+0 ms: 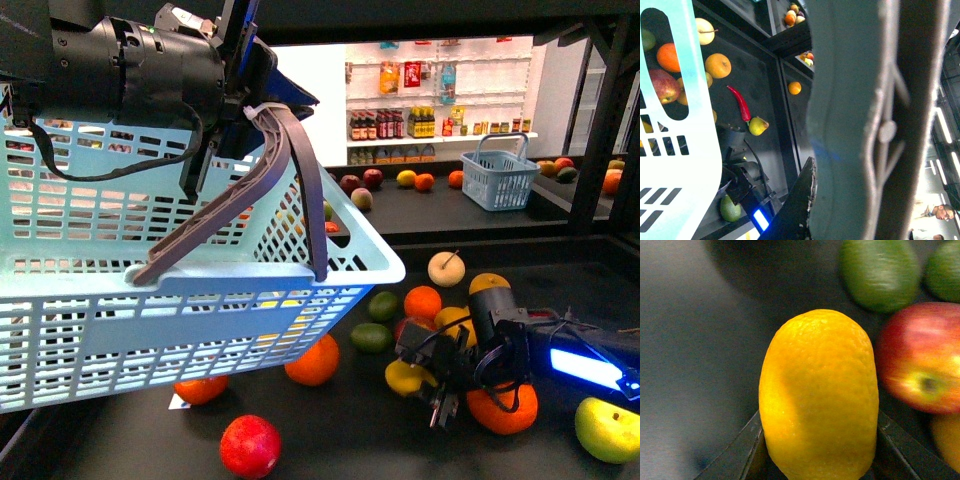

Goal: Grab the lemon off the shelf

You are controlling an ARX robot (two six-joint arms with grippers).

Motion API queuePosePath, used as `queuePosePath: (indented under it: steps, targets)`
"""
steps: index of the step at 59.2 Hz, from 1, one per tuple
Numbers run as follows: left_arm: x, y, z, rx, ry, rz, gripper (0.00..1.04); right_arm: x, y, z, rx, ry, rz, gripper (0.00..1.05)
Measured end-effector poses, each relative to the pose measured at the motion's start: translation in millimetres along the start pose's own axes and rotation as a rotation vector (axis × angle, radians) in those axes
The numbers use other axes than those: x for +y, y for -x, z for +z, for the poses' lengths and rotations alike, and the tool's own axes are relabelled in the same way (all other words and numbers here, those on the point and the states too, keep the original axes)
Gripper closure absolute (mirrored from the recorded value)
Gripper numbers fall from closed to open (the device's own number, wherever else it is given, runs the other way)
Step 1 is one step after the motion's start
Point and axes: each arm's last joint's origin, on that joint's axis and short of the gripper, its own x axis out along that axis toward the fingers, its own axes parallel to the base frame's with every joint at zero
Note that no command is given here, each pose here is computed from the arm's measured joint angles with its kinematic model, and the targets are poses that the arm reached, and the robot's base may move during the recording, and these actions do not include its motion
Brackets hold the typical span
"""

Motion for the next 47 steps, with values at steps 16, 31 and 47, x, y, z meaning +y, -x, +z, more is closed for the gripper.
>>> queuePosePath:
  steps: [16, 31, 47]
  targets:
    - [0, 0, 0, -0.001, 0.0, 0.001, 0.98, -81, 99, 50, -0.148, -0.119, -0.389, 0.6]
    - [0, 0, 0, 0.001, 0.0, -0.001, 0.98, -81, 224, 115, -0.367, -0.245, -0.485, 0.6]
    - [0, 0, 0, 0.001, 0.0, -0.001, 0.98, 1, 286, 146, -0.51, -0.408, -0.245, 0.6]
